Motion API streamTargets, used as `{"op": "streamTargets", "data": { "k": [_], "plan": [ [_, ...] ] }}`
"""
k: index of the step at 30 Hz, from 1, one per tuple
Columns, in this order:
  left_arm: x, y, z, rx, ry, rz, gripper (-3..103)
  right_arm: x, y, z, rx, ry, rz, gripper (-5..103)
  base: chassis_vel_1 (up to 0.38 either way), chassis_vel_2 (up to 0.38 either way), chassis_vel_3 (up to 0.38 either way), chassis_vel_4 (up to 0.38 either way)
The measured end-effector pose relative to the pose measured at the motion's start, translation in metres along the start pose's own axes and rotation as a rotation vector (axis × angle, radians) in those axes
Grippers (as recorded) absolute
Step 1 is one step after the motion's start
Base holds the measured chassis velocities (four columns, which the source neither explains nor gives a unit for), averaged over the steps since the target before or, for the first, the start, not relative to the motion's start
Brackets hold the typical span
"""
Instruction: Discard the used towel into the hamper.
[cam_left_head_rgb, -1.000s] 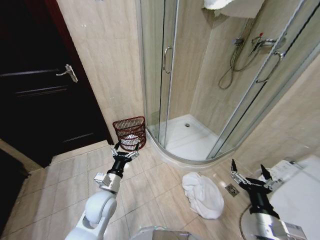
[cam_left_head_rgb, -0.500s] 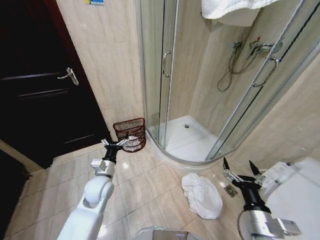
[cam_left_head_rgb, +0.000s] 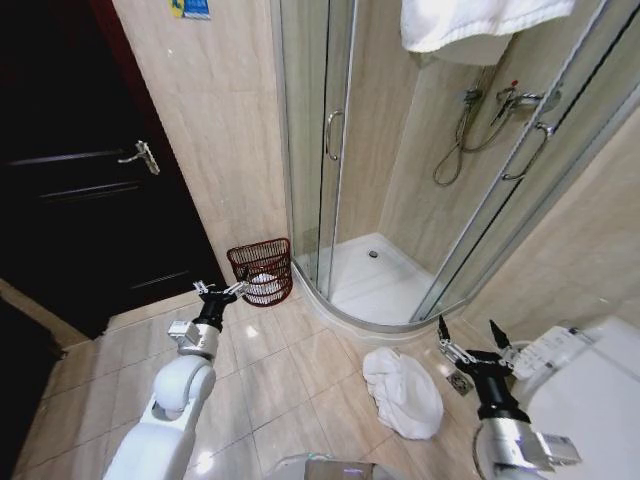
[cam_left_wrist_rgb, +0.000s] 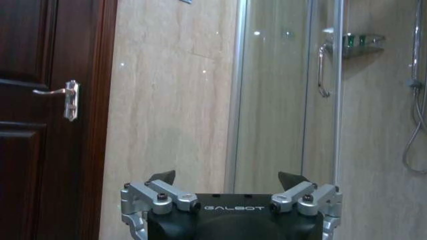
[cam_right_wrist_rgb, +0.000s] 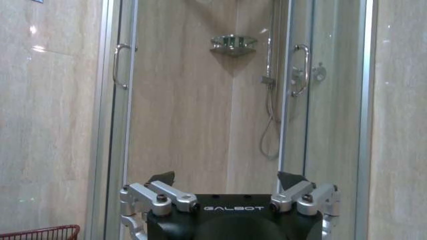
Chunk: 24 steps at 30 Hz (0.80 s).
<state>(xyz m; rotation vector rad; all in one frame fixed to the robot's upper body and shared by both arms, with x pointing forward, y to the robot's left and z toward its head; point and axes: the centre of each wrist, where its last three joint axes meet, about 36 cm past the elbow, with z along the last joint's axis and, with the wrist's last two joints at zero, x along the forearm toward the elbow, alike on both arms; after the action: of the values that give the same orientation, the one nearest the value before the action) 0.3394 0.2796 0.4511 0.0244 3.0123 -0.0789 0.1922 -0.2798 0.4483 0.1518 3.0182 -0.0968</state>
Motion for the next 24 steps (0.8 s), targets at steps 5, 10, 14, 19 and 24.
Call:
{"op": "streamTargets", "data": {
  "k": [5,10,14,19,24],
  "plan": [
    [0.001,0.000,0.004,-0.001,-0.012,0.006,100,0.002,0.000,0.010,0.003,0.002,0.004,100,0.000,0.000,0.000,0.000],
    [0.005,0.003,0.006,-0.001,-0.024,-0.005,100,0.004,0.000,0.017,0.000,0.008,0.009,100,0.000,0.000,0.000,0.000],
    [0.009,0.009,0.003,0.006,-0.030,-0.007,100,0.002,-0.001,0.017,0.000,0.007,0.013,100,0.000,0.000,0.000,0.000],
    [0.011,0.015,0.003,0.005,-0.029,-0.027,100,-0.001,0.000,0.014,0.001,0.014,0.010,100,0.000,0.000,0.000,0.000],
    [0.031,0.020,-0.007,-0.013,-0.020,-0.037,100,0.000,0.000,0.010,-0.004,0.020,0.002,100,0.000,0.000,0.000,0.000]
  ]
}}
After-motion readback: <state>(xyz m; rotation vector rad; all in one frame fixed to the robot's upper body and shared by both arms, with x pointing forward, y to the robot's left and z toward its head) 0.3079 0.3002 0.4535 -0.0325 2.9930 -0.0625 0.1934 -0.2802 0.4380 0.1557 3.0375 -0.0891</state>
